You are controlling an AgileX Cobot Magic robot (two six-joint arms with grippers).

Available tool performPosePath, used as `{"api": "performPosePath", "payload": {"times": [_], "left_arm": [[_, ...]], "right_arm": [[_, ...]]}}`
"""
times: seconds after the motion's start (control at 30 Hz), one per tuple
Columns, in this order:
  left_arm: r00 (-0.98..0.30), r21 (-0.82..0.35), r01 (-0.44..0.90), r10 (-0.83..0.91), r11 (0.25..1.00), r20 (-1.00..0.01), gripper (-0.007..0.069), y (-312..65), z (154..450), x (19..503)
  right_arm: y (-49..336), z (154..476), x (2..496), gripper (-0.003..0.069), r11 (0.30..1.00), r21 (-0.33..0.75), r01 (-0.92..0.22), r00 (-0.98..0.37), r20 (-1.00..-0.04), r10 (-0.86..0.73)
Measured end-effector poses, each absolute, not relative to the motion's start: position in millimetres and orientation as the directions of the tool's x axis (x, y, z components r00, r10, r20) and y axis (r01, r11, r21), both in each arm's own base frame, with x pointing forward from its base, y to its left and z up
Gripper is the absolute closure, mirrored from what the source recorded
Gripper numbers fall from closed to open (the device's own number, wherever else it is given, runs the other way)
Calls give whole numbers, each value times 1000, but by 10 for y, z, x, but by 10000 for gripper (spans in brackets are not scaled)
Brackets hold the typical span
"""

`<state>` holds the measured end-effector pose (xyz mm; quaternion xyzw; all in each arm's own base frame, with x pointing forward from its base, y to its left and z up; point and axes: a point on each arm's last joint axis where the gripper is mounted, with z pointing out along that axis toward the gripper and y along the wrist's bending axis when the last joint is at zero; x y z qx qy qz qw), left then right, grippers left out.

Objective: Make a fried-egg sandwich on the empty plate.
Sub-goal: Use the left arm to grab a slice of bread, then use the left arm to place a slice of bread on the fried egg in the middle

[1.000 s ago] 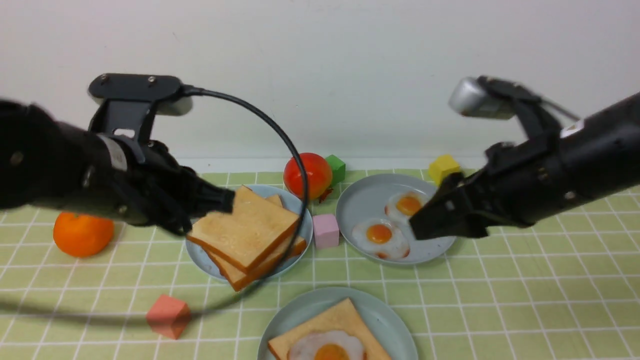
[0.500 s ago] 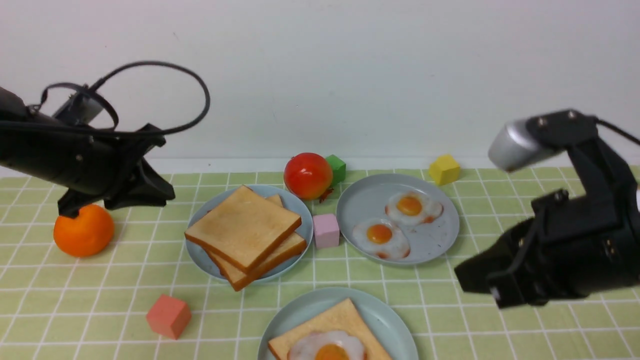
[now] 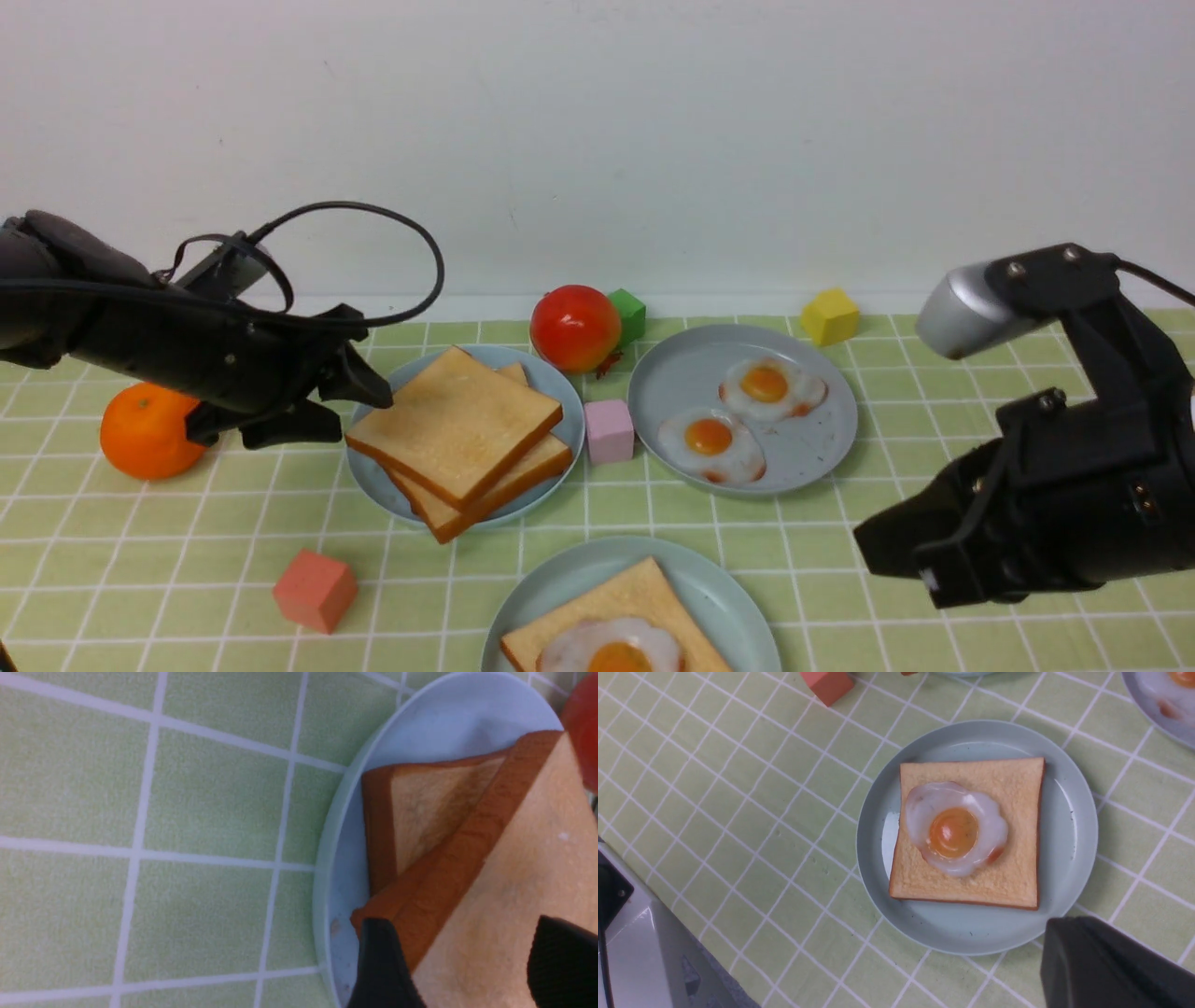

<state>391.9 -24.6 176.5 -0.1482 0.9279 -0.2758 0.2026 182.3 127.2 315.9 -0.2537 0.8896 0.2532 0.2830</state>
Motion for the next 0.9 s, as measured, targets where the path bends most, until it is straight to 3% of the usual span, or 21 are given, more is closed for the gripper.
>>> {"api": "performPosePath", "payload": {"times": [0.2,0.47,0.6,0.73,0.9], "left_arm": [[-879,-571,-156,-377,806,-292,292,-250,1685,3941],[-897,-546,-52,-279,836,-342,599,-263,1700,3938],[-901,-541,24,-217,841,-376,622,-280,1803,3963],[-878,-511,185,-93,839,-470,622,-315,2081,3924],[-821,-499,430,97,752,-562,622,-427,2432,3738]], "right_arm": [[1276,3162,1820,652,741,317,-592,-715,-631,-301],[1279,3164,1819,647,740,322,-590,-717,-631,-298],[1280,3162,1813,643,739,324,-591,-719,-626,-301],[1279,3154,1799,642,736,330,-592,-726,-614,-309],[1278,3154,1793,636,734,331,-593,-728,-611,-312]]}}
